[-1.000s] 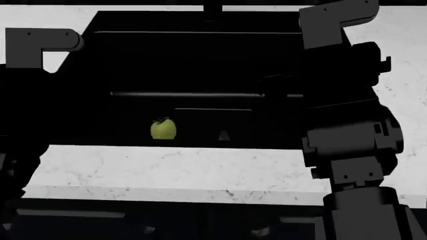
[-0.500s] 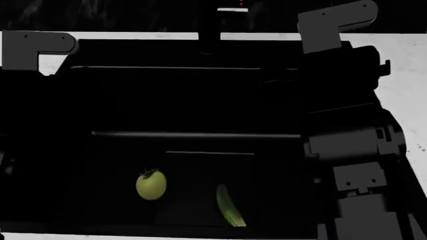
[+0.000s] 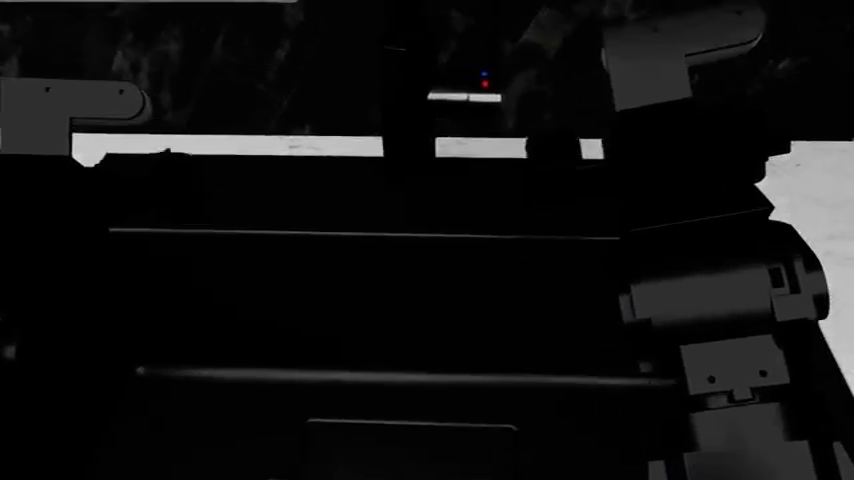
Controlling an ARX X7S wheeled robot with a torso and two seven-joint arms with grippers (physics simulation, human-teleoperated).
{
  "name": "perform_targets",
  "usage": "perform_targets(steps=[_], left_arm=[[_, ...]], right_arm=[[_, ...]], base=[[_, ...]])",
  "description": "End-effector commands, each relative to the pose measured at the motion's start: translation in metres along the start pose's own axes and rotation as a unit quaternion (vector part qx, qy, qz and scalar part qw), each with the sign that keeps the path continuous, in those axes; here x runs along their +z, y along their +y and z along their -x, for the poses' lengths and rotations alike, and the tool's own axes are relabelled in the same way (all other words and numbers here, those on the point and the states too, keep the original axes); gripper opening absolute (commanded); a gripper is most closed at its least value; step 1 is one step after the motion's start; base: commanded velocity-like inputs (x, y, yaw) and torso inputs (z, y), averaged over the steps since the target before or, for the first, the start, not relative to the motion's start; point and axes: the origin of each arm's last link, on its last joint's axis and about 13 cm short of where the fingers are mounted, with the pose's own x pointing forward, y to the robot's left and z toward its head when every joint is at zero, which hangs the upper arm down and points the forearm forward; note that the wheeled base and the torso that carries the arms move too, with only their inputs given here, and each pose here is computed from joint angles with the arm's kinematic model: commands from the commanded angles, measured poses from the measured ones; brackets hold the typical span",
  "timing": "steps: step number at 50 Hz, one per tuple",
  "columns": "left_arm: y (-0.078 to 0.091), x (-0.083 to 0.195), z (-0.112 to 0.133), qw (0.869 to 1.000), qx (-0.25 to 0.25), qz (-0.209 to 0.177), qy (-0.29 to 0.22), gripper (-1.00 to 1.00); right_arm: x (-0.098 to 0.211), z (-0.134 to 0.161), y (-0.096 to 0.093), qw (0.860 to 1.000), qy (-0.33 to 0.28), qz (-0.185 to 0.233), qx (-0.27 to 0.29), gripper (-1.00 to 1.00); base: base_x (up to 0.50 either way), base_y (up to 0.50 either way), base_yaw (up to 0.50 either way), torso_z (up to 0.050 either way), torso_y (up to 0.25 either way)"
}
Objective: Pick the vegetables from the sink and place them on the cutting board.
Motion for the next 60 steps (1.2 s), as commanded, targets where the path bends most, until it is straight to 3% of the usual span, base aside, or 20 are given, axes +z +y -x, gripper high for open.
perform_targets(steps=[1, 7, 12, 14, 18, 20, 22, 23, 29, 34, 39, 41, 43, 46, 48, 49, 51, 55, 57, 60], left_arm=[[0.001, -0.001, 0.003, 1.000, -0.026, 0.009, -0.004, 1.00], [0.001, -0.006, 0.001, 1.000, -0.018, 0.006, -0.015, 1.00], [0.006, 0.002, 0.015, 0.996, -0.059, 0.047, -0.037, 1.00], [0.010, 0.000, 0.015, 0.996, -0.071, 0.038, -0.032, 1.00], [0.015, 0.001, 0.017, 0.991, -0.128, -0.035, -0.026, 1.00], [0.019, 0.004, 0.019, 0.978, -0.191, -0.086, -0.017, 1.00], [0.022, 0.007, 0.019, 0.970, -0.217, -0.108, -0.009, 1.00], [0.024, 0.007, 0.020, 0.961, -0.240, -0.140, -0.003, 1.00], [0.033, 0.015, 0.031, 0.932, -0.291, -0.213, 0.016, 1.00], [0.043, 0.025, 0.052, 0.909, -0.338, -0.243, 0.023, 1.00], [0.056, 0.032, 0.062, 0.904, -0.338, -0.260, 0.029, 1.00], [0.059, 0.034, 0.072, 0.885, -0.364, -0.286, 0.045, 1.00], [0.060, 0.036, 0.081, 0.870, -0.386, -0.302, 0.054, 1.00], [0.062, 0.040, 0.089, 0.861, -0.394, -0.318, 0.056, 1.00], [0.063, 0.033, 0.095, 0.853, -0.391, -0.338, 0.075, 1.00], [0.063, 0.027, 0.098, 0.843, -0.397, -0.353, 0.090, 1.00], [0.063, 0.019, 0.106, 0.830, -0.409, -0.364, 0.104, 1.00], [0.064, 0.008, 0.119, 0.814, -0.427, -0.374, 0.124, 1.00], [0.064, 0.007, 0.125, 0.804, -0.437, -0.383, 0.124, 1.00], [0.066, 0.011, 0.126, 0.799, -0.442, -0.389, 0.120, 1.00]], right_arm=[[-0.004, 0.005, -0.001, 1.000, 0.003, -0.002, 0.008, 1.00], [-0.004, 0.010, -0.005, 1.000, 0.009, 0.004, 0.012, 1.00], [-0.006, 0.017, -0.006, 0.998, 0.026, 0.017, 0.046, 1.00], [-0.005, 0.023, -0.009, 0.997, 0.030, 0.027, 0.074, 1.00], [0.000, 0.031, -0.016, 0.986, 0.058, 0.072, 0.141, 1.00], [0.007, 0.035, -0.023, 0.976, 0.073, 0.094, 0.183, 1.00], [0.012, 0.040, -0.028, 0.970, 0.081, 0.105, 0.202, 1.00], [0.015, 0.043, -0.030, 0.968, 0.085, 0.115, 0.205, 1.00], [0.024, 0.062, -0.039, 0.950, 0.120, 0.152, 0.246, 1.00], [0.033, 0.088, -0.042, 0.938, 0.131, 0.173, 0.269, 1.00], [0.035, 0.104, -0.044, 0.930, 0.149, 0.189, 0.278, 1.00], [0.035, 0.112, -0.043, 0.915, 0.169, 0.207, 0.303, 1.00], [0.039, 0.120, -0.042, 0.909, 0.177, 0.217, 0.308, 1.00], [0.038, 0.125, -0.042, 0.904, 0.191, 0.220, 0.312, 1.00], [0.021, 0.127, -0.036, 0.884, 0.239, 0.240, 0.323, 1.00], [0.014, 0.129, -0.035, 0.877, 0.255, 0.241, 0.329, 1.00], [0.007, 0.134, -0.035, 0.873, 0.261, 0.241, 0.334, 1.00], [-0.003, 0.147, -0.032, 0.847, 0.286, 0.250, 0.371, 1.00], [-0.001, 0.150, -0.033, 0.845, 0.288, 0.248, 0.375, 1.00], [0.003, 0.153, -0.035, 0.845, 0.288, 0.247, 0.378, 1.00]], base=[[0.50, 0.00, 0.00, 0.000, 0.000], [0.50, 0.00, 0.00, 0.000, 0.002], [0.28, 0.00, 0.00, 0.000, 0.000], [0.02, 0.00, 0.00, 0.000, 0.000], [0.02, 0.00, 0.00, 0.000, 0.000], [0.02, 0.00, 0.00, 0.000, 0.000], [0.02, 0.00, 0.00, 0.000, 0.000], [0.02, 0.00, 0.00, 0.000, 0.000], [0.02, 0.00, 0.00, -0.005, -0.085], [0.02, 0.00, 0.00, -0.016, -0.250], [0.02, 0.00, 0.00, -0.016, -0.250], [0.02, 0.00, 0.00, -0.008, -0.123], [0.02, 0.00, 0.00, 0.000, 0.000], [0.02, 0.00, 0.00, 0.000, 0.000], [0.02, 0.00, 0.00, 0.000, 0.000], [0.02, 0.00, 0.00, 0.000, 0.000], [0.02, 0.00, 0.00, 0.000, 0.000], [0.02, 0.00, 0.00, 0.000, 0.000], [0.02, 0.00, 0.00, 0.000, 0.000], [0.02, 0.00, 0.00, 0.000, 0.000]])
